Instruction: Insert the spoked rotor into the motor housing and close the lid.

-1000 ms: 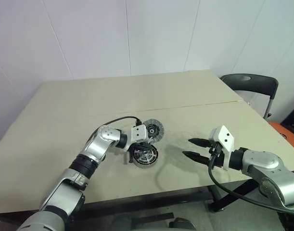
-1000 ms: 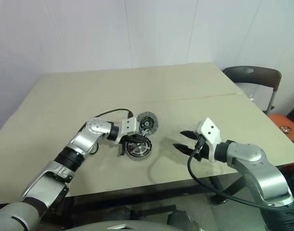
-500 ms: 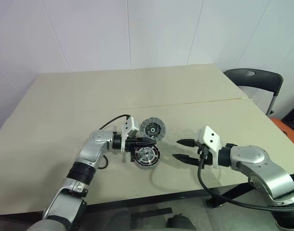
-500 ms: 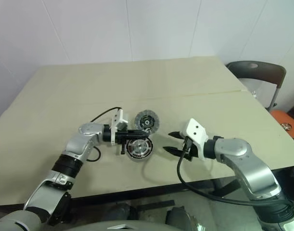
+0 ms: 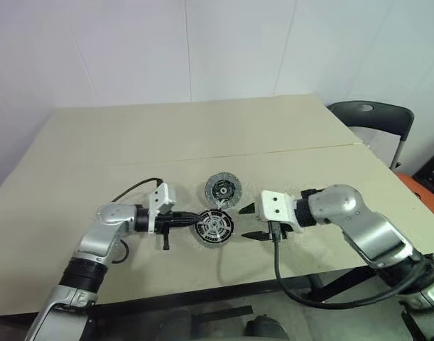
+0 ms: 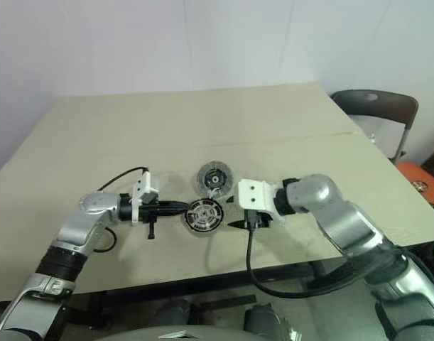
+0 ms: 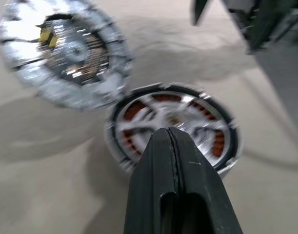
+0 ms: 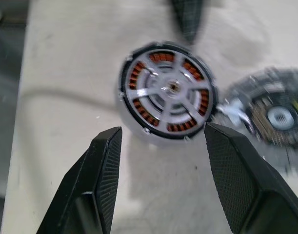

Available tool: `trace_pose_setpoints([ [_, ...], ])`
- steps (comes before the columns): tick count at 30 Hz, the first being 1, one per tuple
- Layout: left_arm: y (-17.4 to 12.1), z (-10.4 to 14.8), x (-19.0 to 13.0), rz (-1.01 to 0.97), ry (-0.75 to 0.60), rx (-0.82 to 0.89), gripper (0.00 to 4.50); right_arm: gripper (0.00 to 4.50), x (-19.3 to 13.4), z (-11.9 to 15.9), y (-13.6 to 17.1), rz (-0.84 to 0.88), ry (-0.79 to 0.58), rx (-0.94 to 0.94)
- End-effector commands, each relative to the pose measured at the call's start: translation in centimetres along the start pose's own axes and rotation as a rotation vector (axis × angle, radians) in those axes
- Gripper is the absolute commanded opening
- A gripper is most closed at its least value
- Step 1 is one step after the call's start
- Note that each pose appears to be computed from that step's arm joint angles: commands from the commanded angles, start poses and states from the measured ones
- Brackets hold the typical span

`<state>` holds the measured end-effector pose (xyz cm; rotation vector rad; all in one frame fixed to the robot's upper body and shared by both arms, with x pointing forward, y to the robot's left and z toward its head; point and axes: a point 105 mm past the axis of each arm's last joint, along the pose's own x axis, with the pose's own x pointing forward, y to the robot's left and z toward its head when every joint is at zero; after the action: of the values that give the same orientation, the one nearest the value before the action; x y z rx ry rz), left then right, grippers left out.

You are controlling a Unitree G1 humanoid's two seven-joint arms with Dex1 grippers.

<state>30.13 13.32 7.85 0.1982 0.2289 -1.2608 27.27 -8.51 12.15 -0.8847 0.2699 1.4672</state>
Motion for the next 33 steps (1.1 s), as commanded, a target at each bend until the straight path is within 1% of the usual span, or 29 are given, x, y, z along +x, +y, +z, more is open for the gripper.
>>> trace_pose_setpoints([
  [1, 0.5, 0.2, -1.5, 0.063, -0.008, 0.033, 0.03, 2.82, 1.0, 0.0, 0.1, 0.096, 0.048, -0.130],
  [4, 0.3, -0.1, -1.7, 0.083, -0.004, 0.025, 0.03, 2.82, 2.0, -0.3, 0.2, 0.148, 0.069, -0.187],
  [7, -0.3, -0.2, -1.4, 0.092, -0.003, 0.018, 0.03, 2.82, 3.1, -0.6, -0.4, 0.170, 0.085, -0.237],
  [10, -0.5, 0.1, -1.2, 0.101, -0.008, 0.015, 0.00, 3.34, 4.1, -0.9, -1.4, 0.132, 0.098, -0.282],
  [13, -0.5, 0.2, -1.0, 0.109, -0.008, 0.012, 0.00, 4.33, 4.7, -1.0, -2.3, 0.082, 0.100, -0.324],
  [14, -0.5, 0.3, -1.0, 0.112, -0.008, 0.012, 0.00, 4.47, 4.7, -1.1, -2.4, 0.079, 0.106, -0.329],
  [23, -0.2, 0.6, -0.7, 0.124, -0.009, 0.012, 0.00, 4.47, 4.5, -2.6, -2.3, 0.079, 0.146, -0.332],
  [26, -0.1, 0.5, -0.6, 0.128, -0.008, 0.014, 0.00, 3.83, 4.7, -2.6, -2.3, 0.074, 0.142, -0.335],
  [29, 0.0, 0.5, -0.5, 0.132, -0.002, 0.019, 0.00, 2.82, 5.0, -2.2, -2.3, 0.061, 0.117, -0.336],
  [33, 0.0, 0.6, -0.5, 0.140, -0.002, 0.028, 0.00, 1.42, 5.1, -0.8, -2.5, 0.024, 0.062, -0.335],
])
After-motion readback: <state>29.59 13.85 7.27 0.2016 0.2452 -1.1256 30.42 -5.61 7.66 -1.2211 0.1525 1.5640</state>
